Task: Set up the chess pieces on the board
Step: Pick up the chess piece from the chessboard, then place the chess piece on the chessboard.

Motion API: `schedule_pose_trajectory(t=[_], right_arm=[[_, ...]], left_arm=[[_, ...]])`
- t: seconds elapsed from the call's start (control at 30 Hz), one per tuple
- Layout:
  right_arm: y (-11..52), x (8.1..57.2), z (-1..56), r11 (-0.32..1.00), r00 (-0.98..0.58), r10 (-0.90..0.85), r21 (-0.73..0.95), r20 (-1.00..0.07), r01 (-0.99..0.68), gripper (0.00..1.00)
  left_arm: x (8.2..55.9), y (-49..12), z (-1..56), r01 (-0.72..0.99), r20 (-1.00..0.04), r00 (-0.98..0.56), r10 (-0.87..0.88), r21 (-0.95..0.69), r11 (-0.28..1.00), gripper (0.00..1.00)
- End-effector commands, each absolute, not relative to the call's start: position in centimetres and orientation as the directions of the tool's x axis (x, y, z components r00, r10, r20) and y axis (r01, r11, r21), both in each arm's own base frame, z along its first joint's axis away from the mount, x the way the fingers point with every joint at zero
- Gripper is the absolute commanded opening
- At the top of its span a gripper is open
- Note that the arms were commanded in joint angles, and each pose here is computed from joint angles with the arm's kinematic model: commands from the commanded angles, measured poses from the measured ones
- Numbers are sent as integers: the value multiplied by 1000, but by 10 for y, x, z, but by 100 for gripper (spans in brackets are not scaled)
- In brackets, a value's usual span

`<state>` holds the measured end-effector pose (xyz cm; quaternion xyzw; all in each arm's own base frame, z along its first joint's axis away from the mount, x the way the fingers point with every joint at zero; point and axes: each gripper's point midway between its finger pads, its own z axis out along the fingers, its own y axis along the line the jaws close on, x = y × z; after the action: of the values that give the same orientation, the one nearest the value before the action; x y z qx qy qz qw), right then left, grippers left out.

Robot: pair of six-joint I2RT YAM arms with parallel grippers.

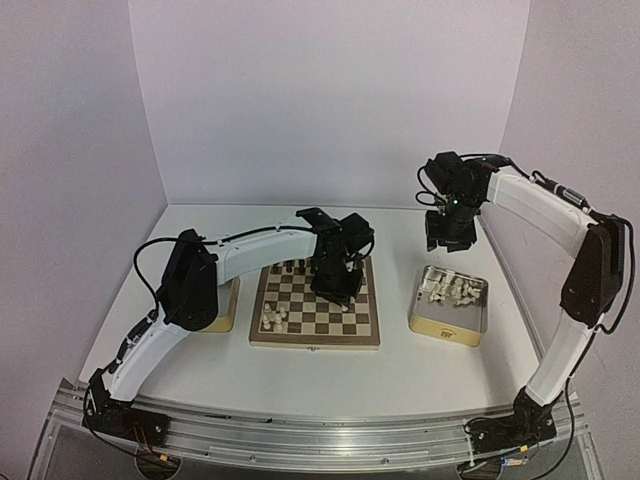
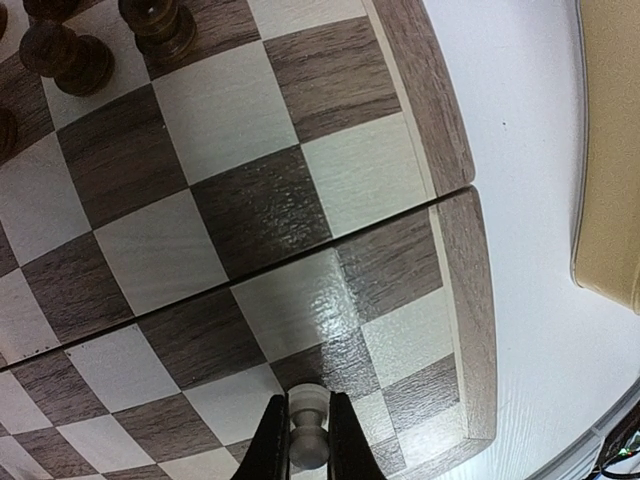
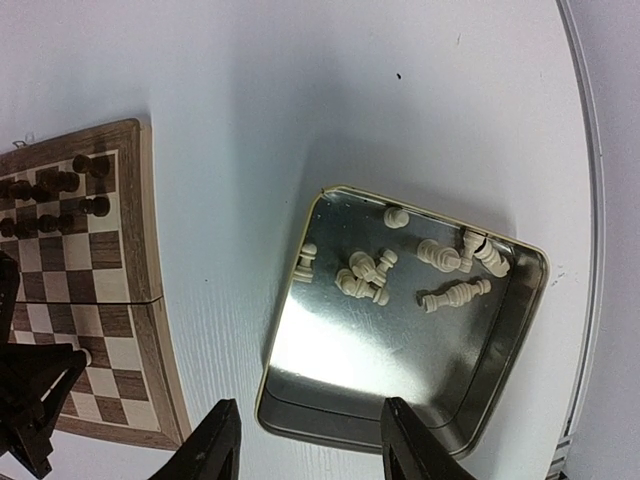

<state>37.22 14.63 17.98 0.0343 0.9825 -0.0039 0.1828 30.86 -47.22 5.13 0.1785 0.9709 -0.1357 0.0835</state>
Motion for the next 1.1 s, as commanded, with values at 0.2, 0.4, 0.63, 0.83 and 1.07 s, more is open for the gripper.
schedule_pose_trajectory(t=[0.2,0.4,0.63,0.83,1.07], right_arm=[[155,378,187,998,-927,58,33,-369,50,47],[158,380,187,998,-928,59,44,-367,46,46],[160,381,187,997,-928,63,54,-367,46,46],[161,381,187,997,-929,61,59,-365,42,46],[163,382,187,997,-930,57,62,-362,37,46]], left_arm=[[303,-422,111,319,-272,-922,277,-122,940,0],[293,-393,119,297,-268,-925,270,-64,953,0],[277,-376,99,281,-214,-941,262,-60,958,0],[278,-362,90,259,-215,-946,244,-46,965,0],[283,-361,86,252,-233,-944,235,-48,966,0]])
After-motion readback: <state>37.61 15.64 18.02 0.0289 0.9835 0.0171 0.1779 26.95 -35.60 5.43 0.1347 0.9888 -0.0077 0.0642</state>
